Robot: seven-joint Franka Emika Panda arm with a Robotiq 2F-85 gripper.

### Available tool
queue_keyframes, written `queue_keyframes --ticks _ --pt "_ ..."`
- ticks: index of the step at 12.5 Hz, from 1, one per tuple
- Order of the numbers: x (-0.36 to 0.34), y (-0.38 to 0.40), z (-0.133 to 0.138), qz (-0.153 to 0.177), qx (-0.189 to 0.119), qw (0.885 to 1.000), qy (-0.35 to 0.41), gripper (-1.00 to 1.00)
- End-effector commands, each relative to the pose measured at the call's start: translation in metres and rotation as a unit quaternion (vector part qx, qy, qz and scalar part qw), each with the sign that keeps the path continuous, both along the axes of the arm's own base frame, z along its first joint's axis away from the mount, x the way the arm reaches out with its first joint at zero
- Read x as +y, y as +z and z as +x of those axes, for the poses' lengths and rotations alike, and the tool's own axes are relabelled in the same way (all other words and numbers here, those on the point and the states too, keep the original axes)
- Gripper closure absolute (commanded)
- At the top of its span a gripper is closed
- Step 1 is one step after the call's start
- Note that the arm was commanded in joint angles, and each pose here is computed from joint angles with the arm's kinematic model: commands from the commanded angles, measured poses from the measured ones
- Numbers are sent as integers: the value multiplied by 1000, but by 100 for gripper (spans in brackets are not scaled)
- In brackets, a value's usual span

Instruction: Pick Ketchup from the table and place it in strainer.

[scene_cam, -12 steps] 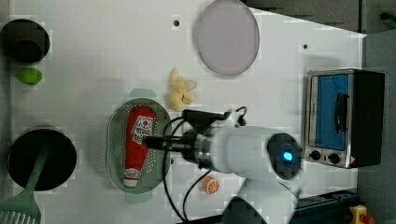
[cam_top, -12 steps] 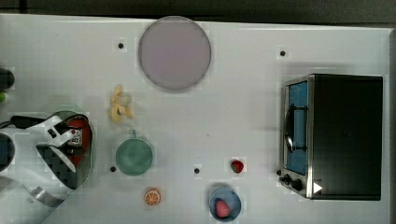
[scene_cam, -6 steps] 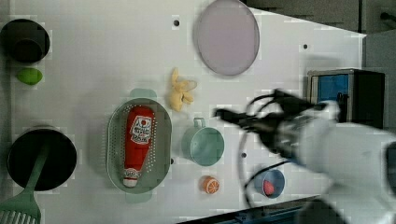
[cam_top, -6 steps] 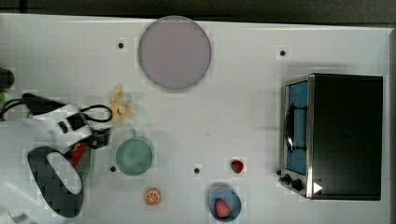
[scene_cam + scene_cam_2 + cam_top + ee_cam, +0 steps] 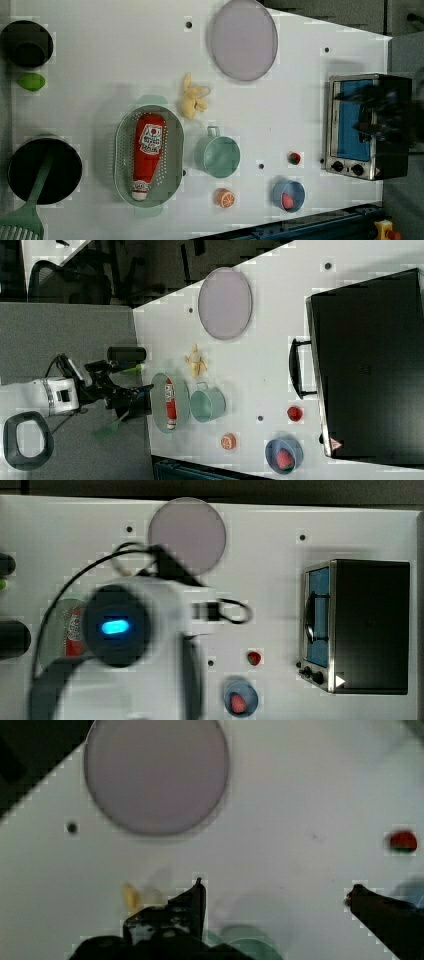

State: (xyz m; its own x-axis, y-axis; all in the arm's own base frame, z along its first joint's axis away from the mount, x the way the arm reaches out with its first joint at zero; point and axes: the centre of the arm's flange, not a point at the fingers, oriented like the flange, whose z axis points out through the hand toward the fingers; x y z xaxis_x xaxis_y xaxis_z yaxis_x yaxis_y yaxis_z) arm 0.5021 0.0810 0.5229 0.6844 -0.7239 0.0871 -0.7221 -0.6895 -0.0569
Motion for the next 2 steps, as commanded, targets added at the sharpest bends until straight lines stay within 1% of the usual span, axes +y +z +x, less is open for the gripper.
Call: queue_keyframes --ticks 1,2 --pt "-46 21 4 13 17 1000 -1 -100" --pt "-60 34 6 15 13 1000 16 -100"
